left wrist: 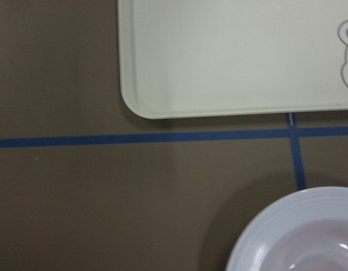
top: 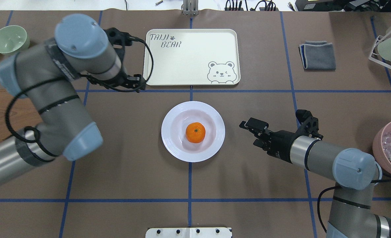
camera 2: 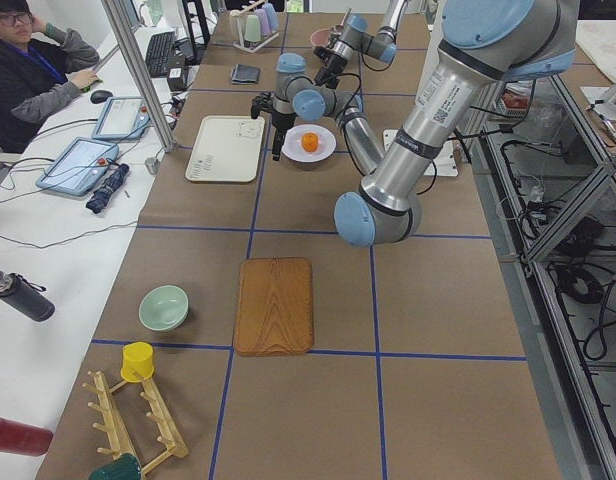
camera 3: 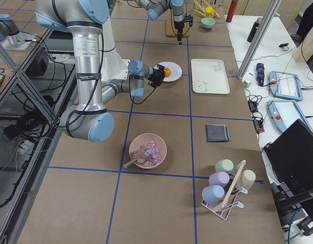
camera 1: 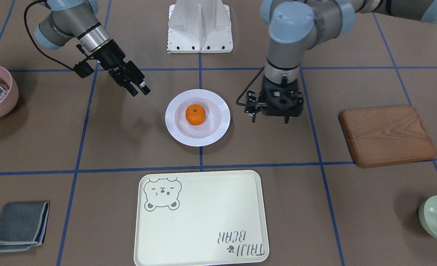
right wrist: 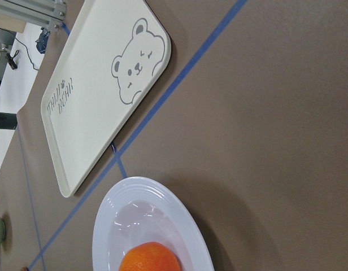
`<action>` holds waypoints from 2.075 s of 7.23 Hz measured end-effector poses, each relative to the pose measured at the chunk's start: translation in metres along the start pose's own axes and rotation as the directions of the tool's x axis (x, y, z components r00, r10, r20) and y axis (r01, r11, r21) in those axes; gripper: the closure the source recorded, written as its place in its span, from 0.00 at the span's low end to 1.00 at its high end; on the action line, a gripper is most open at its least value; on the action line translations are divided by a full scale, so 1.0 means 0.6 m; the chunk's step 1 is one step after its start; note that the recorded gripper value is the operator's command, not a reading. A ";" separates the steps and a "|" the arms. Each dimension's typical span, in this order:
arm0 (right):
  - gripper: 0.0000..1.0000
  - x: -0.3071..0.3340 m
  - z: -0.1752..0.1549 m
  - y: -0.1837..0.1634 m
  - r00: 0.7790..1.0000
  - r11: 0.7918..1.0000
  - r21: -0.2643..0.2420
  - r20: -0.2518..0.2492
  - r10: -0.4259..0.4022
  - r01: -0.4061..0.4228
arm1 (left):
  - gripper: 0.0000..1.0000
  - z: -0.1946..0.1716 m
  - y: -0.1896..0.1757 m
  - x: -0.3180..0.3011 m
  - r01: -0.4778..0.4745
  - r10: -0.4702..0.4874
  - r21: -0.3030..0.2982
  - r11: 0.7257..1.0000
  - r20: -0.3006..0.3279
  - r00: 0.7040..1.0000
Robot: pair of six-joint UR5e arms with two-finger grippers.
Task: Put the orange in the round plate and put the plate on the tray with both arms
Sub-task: 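Withdraw the left arm while the right gripper grasps the white plate's rim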
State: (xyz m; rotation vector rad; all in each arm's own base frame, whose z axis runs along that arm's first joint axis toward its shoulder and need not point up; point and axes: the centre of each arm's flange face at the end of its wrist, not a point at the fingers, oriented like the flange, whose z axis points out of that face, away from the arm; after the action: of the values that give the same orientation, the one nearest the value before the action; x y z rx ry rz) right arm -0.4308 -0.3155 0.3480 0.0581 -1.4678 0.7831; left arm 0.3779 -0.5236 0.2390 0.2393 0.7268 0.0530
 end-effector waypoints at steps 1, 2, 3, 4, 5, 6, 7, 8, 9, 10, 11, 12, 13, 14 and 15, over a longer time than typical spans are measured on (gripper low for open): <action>0.01 0.001 0.011 0.023 0.999 0.999 0.005 0.012 0.040 -0.040 | 0.02 -0.013 -0.033 -0.125 -0.046 0.046 -0.010 0.999 0.032 0.998; 0.00 0.003 0.021 0.044 0.998 0.998 0.012 0.022 0.057 -0.057 | 0.02 -0.026 -0.055 -0.261 -0.107 0.108 -0.030 0.994 0.056 0.993; 0.00 0.008 0.026 0.057 0.998 0.998 0.020 0.026 0.063 -0.064 | 0.02 -0.029 -0.056 -0.404 -0.163 0.167 -0.072 0.984 0.064 0.984; 0.00 0.015 0.031 0.065 0.998 0.998 0.027 0.024 0.064 -0.065 | 0.02 -0.024 -0.047 -0.546 -0.197 0.206 -0.120 0.973 0.067 0.976; 0.00 0.025 0.037 0.073 0.998 0.998 0.030 0.016 0.062 -0.063 | 0.02 -0.031 -0.038 -0.677 -0.191 0.203 -0.142 0.971 0.078 0.976; 0.01 0.034 0.051 0.086 0.998 0.997 0.040 0.013 0.061 -0.061 | 0.02 -0.043 -0.025 -0.795 -0.123 0.138 -0.151 0.981 0.094 0.986; 0.01 0.040 0.075 0.103 0.998 0.997 0.056 0.016 0.061 -0.062 | 0.02 -0.048 -0.003 -0.885 -0.038 0.050 -0.157 0.987 0.074 0.996; 0.04 0.044 0.096 0.115 0.998 0.996 0.067 0.014 0.066 -0.067 | 0.02 -0.041 0.028 -0.938 0.019 -0.015 -0.163 0.987 0.026 1.000; 0.10 0.046 0.109 0.124 0.997 0.994 0.071 0.014 0.081 -0.082 | 0.02 -0.025 0.056 -0.974 0.057 -0.059 -0.173 0.983 -0.007 0.998; 0.26 0.039 0.119 0.133 0.995 0.992 0.073 0.023 0.100 -0.101 | 0.02 -0.012 0.073 -0.999 0.089 -0.097 -0.187 0.978 -0.032 0.995; 0.42 0.029 0.129 0.142 0.993 0.990 0.074 0.034 0.116 -0.118 | 0.02 -0.004 0.083 -1.011 0.108 -0.122 -0.195 0.975 -0.058 0.991; 0.52 0.022 0.139 0.150 0.991 0.989 0.073 0.041 0.127 -0.130 | 0.02 -0.001 0.087 -1.016 0.117 -0.133 -0.198 0.973 -0.071 0.989; 0.55 0.018 0.147 0.155 0.990 0.988 0.073 0.042 0.132 -0.135 | 0.02 0.000 0.088 -1.017 0.119 -0.136 -0.199 0.973 -0.076 0.988; 0.59 0.015 0.152 0.159 0.990 0.988 0.071 0.046 0.135 -0.138 | 0.02 0.000 0.088 -1.017 0.120 -0.137 -0.199 0.973 -0.077 0.988; 0.59 0.013 0.155 0.161 0.988 0.986 0.070 0.049 0.146 -0.149 | 0.02 -0.001 0.086 -1.017 0.121 -0.138 -0.198 0.973 -0.078 0.987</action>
State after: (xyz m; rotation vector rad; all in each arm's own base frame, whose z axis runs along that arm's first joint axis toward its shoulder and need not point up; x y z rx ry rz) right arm -0.5600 -0.2843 0.3284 0.0218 -1.4965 0.9614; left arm -0.0763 -0.5529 0.6483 0.0039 0.8209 0.0098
